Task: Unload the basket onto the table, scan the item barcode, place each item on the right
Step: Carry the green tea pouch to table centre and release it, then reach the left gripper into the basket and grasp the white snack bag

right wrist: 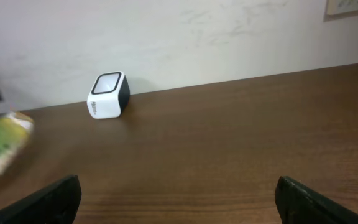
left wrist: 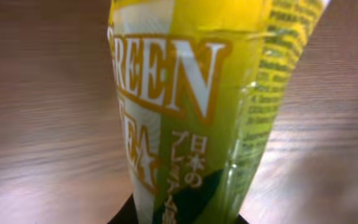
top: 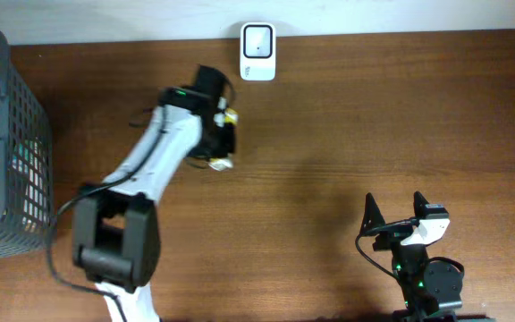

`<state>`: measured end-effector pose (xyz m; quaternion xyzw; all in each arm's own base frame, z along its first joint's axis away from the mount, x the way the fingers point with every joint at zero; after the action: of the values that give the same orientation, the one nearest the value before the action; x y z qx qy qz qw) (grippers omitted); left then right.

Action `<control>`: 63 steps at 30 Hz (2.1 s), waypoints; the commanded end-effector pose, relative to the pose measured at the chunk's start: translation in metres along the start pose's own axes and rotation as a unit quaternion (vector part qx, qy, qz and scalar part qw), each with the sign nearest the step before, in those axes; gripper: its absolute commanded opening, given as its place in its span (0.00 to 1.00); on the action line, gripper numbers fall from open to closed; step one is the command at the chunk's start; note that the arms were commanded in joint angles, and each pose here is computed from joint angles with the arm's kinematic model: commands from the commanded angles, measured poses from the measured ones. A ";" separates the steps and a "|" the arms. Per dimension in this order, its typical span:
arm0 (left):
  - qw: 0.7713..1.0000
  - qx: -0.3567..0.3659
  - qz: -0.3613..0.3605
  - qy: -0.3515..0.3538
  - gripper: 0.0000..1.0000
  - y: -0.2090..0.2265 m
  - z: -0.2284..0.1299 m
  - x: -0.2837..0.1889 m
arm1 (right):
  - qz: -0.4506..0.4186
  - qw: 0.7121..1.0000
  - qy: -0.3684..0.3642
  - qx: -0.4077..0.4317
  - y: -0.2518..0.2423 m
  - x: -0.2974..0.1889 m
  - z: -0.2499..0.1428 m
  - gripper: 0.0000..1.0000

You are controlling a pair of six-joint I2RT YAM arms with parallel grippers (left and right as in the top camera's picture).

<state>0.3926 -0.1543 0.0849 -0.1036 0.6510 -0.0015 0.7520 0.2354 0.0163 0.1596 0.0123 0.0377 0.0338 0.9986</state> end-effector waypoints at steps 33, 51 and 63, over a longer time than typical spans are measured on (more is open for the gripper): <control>0.863 -0.346 0.245 -0.274 0.91 0.413 0.056 -0.290 | -0.007 1.000 0.002 0.002 -0.003 0.000 -0.003 0.99; 0.932 -0.168 0.284 -0.149 0.87 0.483 0.079 -0.134 | -0.007 1.000 0.002 0.002 -0.003 0.000 -0.003 0.99; 0.936 -0.132 0.294 -0.141 0.88 0.506 0.097 -0.083 | -0.007 1.000 0.002 0.002 -0.003 0.000 -0.003 0.99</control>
<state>0.4055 0.3623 0.1097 -0.0167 0.5300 0.3275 0.7820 0.2354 0.0163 0.1596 0.0125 0.0377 0.0338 0.9986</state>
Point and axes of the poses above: each gripper's point midway between its finger pads, its own x axis out along the fingers, its own y axis along the line the jaws close on, z = x × y, the point moved 1 cm from there along -x, back along the fingers, and after that the axes turned 9 degrees about -x, right-handed, at the moved point
